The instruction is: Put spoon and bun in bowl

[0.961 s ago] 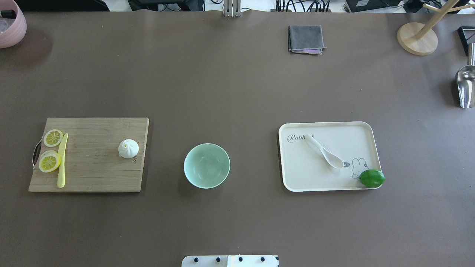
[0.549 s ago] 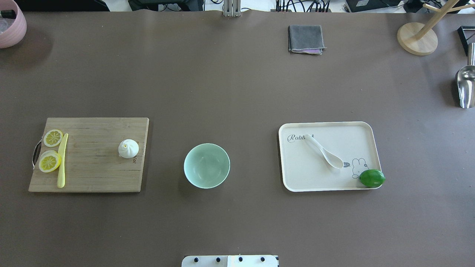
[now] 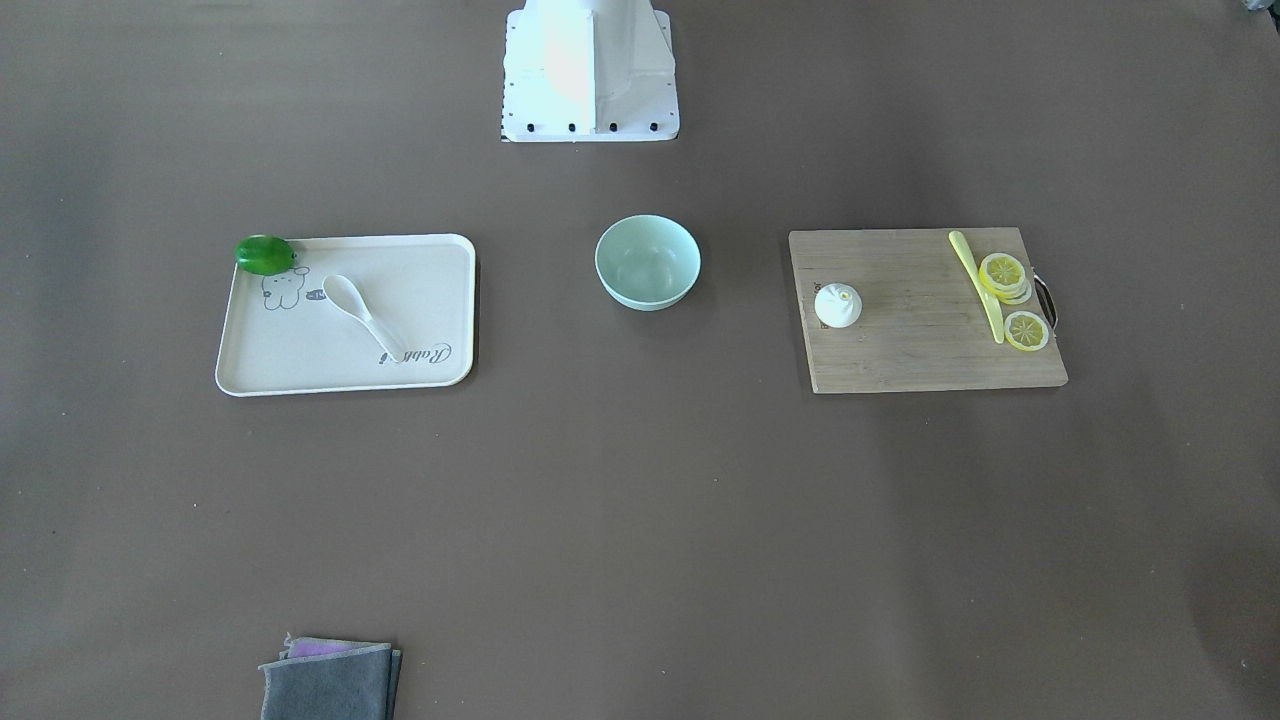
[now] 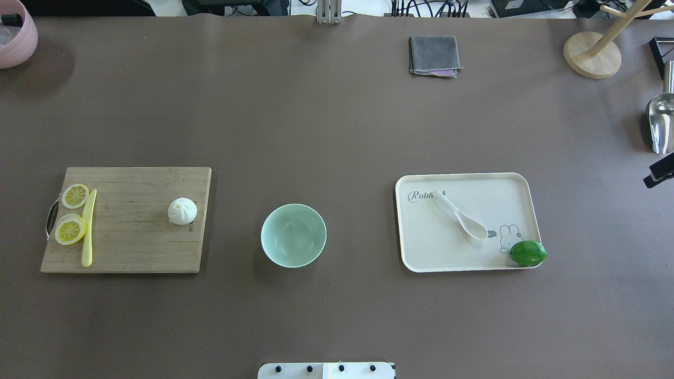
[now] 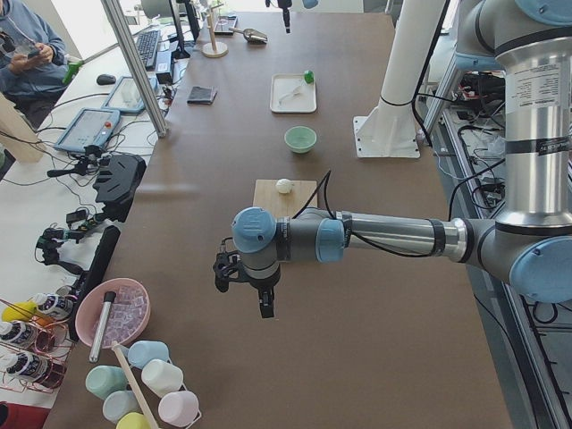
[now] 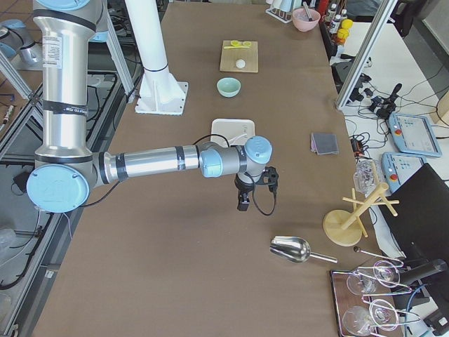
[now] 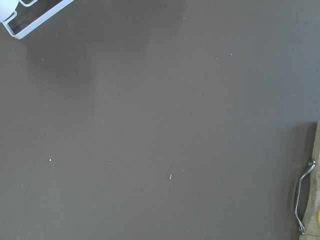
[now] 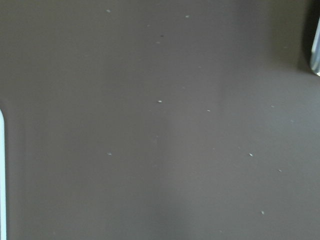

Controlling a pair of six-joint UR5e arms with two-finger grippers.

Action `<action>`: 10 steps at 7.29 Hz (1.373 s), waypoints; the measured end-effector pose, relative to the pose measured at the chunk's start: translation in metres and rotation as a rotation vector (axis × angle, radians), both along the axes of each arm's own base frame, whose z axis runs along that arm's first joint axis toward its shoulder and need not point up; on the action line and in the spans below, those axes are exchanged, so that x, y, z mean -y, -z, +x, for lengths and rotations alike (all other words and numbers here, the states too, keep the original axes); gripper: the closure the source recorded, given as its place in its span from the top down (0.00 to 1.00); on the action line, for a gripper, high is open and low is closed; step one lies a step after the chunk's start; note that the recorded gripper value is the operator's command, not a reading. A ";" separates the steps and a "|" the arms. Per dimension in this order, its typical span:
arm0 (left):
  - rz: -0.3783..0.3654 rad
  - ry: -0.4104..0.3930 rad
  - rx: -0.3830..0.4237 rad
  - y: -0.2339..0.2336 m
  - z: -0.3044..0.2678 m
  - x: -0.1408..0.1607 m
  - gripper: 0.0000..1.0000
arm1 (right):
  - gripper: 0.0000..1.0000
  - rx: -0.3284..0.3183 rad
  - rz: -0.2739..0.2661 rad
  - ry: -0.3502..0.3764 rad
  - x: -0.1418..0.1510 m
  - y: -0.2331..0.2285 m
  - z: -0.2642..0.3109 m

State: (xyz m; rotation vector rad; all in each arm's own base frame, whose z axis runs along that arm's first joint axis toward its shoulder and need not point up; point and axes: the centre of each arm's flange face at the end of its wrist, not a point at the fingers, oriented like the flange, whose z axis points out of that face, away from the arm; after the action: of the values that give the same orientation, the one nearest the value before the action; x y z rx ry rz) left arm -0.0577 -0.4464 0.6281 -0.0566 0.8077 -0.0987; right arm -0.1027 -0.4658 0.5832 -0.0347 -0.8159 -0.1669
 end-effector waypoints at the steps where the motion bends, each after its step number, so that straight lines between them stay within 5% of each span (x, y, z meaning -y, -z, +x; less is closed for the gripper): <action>1: 0.003 -0.005 0.000 0.001 0.002 0.002 0.98 | 1.00 0.030 0.063 0.035 -0.001 0.013 -0.030; 5: 0.008 -0.020 0.001 -0.007 0.008 0.005 0.98 | 0.99 0.149 0.185 0.151 0.010 0.127 -0.177; 10: -0.016 -0.027 0.002 -0.020 0.011 0.005 0.98 | 0.79 0.131 0.251 0.208 -0.027 0.180 -0.283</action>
State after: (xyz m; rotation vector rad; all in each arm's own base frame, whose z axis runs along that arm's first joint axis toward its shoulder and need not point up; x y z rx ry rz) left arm -0.0464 -0.4510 0.6485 -0.0821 0.8039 -0.0794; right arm -0.3855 -0.4389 0.4028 0.1296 -0.9158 -0.4710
